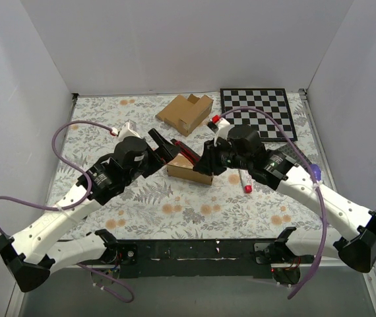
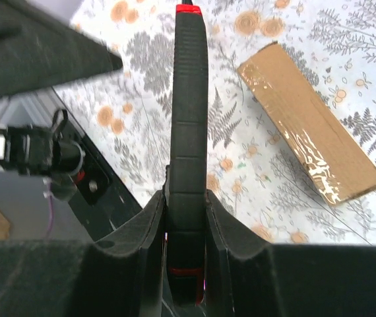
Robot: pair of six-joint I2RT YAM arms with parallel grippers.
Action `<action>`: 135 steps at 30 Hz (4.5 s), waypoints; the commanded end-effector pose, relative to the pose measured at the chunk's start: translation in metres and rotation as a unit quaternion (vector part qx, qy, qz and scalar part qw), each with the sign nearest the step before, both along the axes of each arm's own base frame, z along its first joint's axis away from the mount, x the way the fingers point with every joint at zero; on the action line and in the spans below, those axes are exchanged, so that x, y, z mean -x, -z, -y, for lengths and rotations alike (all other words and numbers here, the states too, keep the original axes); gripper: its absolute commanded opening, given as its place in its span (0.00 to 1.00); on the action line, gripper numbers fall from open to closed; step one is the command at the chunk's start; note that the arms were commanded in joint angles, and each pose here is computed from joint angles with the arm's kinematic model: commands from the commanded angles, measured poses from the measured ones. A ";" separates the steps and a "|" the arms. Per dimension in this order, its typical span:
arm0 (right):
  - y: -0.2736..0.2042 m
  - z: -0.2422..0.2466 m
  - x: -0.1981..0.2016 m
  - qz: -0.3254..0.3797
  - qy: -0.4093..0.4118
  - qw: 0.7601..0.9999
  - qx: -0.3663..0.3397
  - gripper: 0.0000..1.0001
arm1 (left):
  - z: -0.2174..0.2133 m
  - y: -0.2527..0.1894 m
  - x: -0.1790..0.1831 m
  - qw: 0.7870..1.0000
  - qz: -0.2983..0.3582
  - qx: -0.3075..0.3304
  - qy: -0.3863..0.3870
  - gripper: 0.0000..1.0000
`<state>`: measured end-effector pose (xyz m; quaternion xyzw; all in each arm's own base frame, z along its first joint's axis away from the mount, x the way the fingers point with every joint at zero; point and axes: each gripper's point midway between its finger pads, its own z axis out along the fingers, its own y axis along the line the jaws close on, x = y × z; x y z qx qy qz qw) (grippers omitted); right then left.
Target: Unpack the express box
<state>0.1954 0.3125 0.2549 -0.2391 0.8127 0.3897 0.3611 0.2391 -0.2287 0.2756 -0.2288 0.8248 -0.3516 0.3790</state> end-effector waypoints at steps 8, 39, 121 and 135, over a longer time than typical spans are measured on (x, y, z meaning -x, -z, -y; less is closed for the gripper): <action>0.016 0.016 0.060 -0.060 -0.183 0.979 0.070 0.01 | -0.014 -0.037 -0.022 0.978 0.150 -0.050 0.139 0.98; -0.013 0.025 0.100 -0.038 -0.319 0.947 0.011 0.01 | 0.041 0.003 0.116 0.772 0.212 0.046 0.597 0.52; -0.103 0.016 0.037 0.055 -0.051 0.935 -0.347 0.60 | 0.070 -0.050 0.099 0.801 0.318 0.238 0.447 0.00; -0.094 0.011 0.041 0.035 -0.068 0.936 -0.343 0.60 | 0.075 -0.050 0.089 0.808 0.315 0.246 0.432 0.00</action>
